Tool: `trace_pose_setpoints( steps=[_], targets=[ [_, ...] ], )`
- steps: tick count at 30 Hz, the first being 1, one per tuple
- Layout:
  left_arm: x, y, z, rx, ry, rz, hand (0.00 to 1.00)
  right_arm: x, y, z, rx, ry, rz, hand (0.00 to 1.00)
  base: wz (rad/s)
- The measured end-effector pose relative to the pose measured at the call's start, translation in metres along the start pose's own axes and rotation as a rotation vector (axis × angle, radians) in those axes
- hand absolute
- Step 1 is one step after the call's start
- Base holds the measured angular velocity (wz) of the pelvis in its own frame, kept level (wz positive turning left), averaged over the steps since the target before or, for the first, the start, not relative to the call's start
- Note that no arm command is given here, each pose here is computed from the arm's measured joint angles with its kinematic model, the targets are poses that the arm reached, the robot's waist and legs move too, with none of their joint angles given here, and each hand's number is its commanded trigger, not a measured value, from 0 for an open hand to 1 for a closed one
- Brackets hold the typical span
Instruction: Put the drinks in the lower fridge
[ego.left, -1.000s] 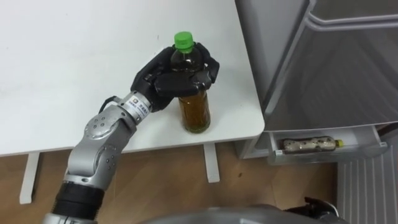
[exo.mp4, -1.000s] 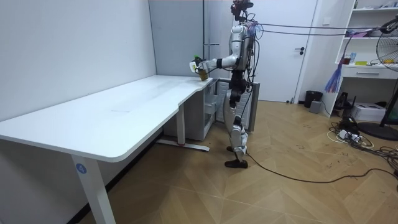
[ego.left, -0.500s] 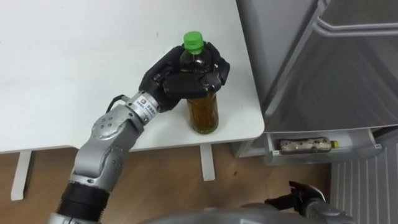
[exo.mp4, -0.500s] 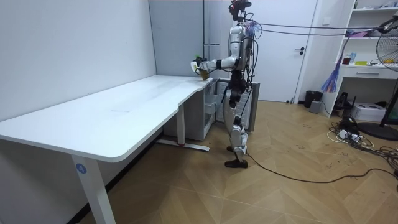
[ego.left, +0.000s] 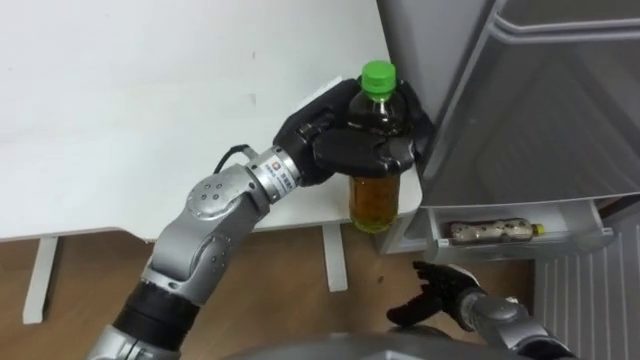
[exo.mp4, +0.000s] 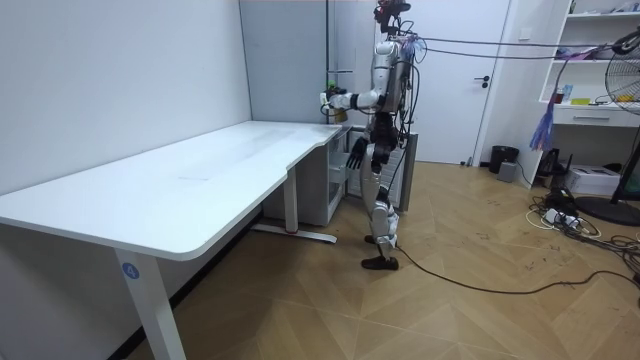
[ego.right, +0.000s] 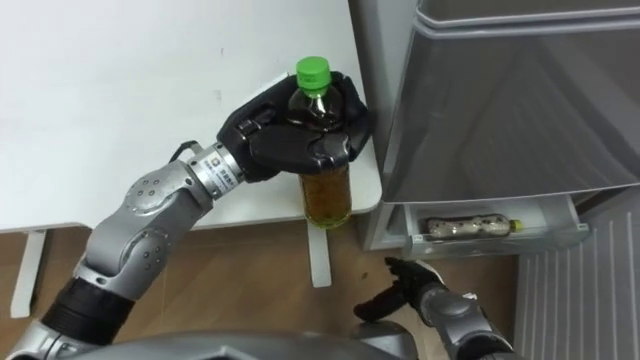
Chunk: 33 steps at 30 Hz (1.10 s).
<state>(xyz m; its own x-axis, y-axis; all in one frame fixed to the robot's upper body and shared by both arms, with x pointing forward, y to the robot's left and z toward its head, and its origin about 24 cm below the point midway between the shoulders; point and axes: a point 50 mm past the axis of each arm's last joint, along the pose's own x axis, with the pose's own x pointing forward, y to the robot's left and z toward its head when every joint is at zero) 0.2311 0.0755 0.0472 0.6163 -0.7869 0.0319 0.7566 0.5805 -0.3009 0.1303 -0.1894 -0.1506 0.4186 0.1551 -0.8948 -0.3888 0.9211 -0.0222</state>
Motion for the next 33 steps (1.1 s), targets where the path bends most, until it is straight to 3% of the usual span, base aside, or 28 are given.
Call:
trace_pose_setpoints(
  steps=[14, 27, 33],
  targets=[
    [0.019, -0.024, -0.002, 0.018, 0.030, -0.171, 1.00, 0.001, 0.014, 0.024, -0.050, -0.095, 0.127, 0.00, -0.03],
    [0.021, -0.032, -0.014, 0.002, 0.083, -0.223, 1.00, -0.008, 0.017, 0.029, -0.044, -0.155, 0.239, 0.00, -0.01],
    [0.016, -0.030, -0.035, -0.016, 0.184, -0.226, 1.00, -0.012, 0.011, 0.028, -0.015, -0.174, 0.252, 0.00, -0.06]
  ],
)
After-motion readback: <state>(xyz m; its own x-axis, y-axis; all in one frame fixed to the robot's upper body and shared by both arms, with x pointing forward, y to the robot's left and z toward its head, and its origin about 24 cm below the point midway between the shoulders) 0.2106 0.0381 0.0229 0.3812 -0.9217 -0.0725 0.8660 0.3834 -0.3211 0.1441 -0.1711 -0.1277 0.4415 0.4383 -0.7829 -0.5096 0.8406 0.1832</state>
